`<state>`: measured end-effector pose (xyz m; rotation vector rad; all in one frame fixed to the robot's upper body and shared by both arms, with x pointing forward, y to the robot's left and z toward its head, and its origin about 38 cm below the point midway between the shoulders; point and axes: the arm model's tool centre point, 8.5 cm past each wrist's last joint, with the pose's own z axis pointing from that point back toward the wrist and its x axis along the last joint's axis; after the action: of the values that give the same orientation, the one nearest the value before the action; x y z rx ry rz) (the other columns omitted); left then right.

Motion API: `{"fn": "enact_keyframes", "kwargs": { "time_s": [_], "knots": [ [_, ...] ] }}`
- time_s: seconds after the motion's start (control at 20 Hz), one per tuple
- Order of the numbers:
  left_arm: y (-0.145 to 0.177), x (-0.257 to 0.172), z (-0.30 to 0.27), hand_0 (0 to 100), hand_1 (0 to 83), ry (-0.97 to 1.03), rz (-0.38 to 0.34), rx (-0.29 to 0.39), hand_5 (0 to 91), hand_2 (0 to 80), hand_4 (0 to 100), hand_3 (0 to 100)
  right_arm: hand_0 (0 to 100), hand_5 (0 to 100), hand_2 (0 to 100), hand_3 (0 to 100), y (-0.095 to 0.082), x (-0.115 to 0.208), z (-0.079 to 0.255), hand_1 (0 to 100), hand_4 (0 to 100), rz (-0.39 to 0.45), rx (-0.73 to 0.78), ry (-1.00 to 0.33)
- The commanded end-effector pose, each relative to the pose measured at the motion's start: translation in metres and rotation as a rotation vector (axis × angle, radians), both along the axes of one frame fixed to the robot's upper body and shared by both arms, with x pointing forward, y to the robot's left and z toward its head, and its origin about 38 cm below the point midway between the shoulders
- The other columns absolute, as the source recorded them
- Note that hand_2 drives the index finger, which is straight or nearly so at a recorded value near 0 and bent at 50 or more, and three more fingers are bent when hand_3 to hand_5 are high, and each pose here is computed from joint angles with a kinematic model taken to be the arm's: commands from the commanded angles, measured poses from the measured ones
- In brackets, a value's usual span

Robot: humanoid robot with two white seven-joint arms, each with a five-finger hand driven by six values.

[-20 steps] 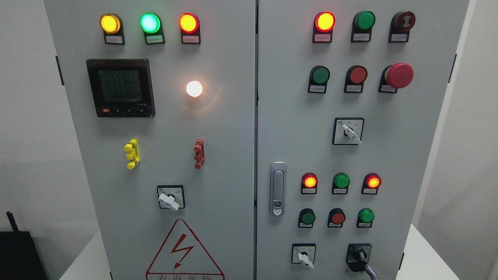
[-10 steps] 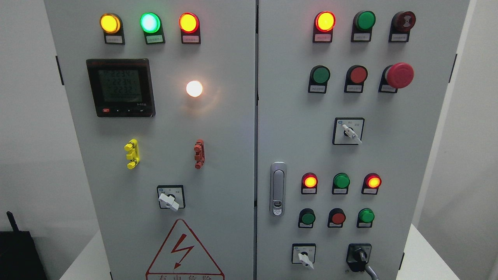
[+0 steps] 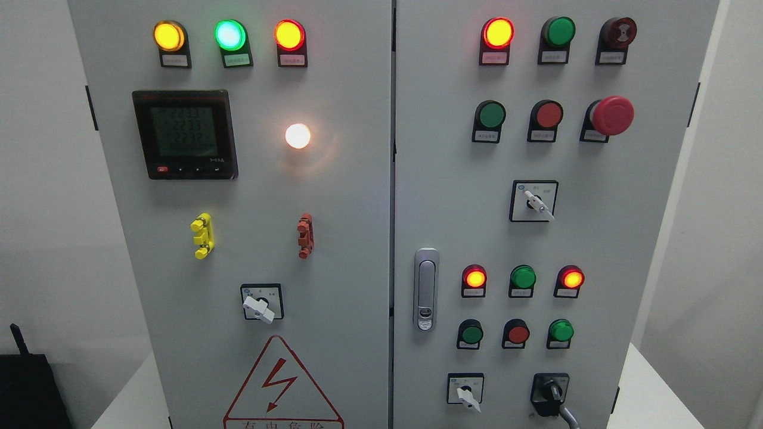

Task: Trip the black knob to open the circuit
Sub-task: 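Raise the right hand up to the black rotary knob, then grip the black rotary knob with the right hand and twist it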

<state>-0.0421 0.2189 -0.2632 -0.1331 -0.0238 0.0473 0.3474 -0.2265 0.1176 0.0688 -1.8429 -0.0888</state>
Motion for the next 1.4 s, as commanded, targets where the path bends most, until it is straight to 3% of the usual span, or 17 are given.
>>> {"fn": "enact_keyframes", "kwargs": {
  "time_s": [0.0,1.35],
  "knots": [
    [0.0,0.0,0.0,12,38.9,0.001,-0.023,-0.001,0.0,0.0,0,0,0,100,0,100,0.006,0.0,0.0,0,100,0.014,0.002,-0.002],
    [0.0,0.0,0.0,12,38.9,0.001,-0.023,-0.001,0.0,0.0,0,0,0,100,0,100,0.019,0.0,0.0,0,100,0.048,0.002,0.0]
  ]
}}
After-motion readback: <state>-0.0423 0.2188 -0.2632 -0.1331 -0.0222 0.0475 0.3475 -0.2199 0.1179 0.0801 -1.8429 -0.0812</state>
